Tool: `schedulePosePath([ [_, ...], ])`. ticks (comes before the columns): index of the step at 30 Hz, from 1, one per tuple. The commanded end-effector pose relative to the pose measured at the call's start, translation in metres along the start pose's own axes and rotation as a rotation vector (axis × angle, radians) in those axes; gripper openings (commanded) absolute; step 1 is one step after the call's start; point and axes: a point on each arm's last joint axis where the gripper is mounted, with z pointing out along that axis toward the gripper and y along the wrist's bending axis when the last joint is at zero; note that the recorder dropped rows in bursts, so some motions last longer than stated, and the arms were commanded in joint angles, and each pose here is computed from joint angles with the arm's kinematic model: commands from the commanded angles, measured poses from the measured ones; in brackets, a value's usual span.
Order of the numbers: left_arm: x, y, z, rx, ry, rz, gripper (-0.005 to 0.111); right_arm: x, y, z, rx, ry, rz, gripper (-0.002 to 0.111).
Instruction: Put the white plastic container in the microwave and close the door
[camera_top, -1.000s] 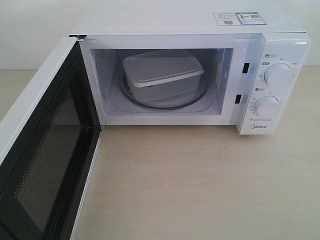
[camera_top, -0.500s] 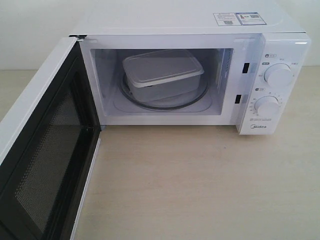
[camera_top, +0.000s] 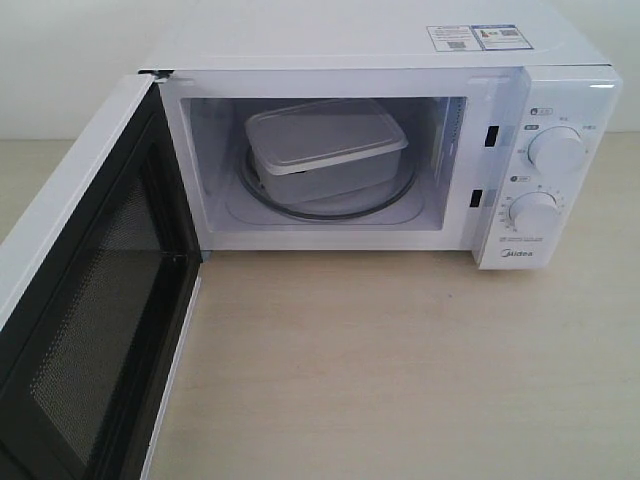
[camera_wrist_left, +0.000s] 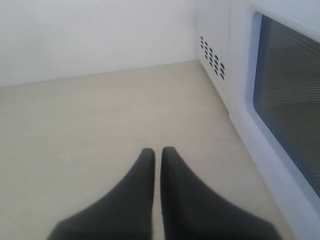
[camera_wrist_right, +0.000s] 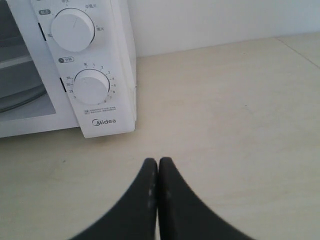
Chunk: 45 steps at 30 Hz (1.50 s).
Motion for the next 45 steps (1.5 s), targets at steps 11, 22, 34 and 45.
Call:
schedulePosePath([
  [11,-0.002,0.000,0.000,-0.002,-0.010,-0.006,0.004,-0.001,0.000,0.000,0.000,-0.011,0.000,0.000],
  [22,-0.002,0.000,0.000,-0.002,-0.010,0.024,0.004,-0.001,0.000,0.000,0.000,-0.011,0.000,0.000],
  [34,-0.055,0.005,-0.023,-0.008,-0.145,-0.012,0.004,-0.001,0.000,0.000,0.000,-0.011,0.000,0.000],
  [45,-0.118,0.008,-0.068,0.043,-0.317,-0.263,0.004,-0.001,0.000,0.000,0.000,-0.011,0.000,0.000],
])
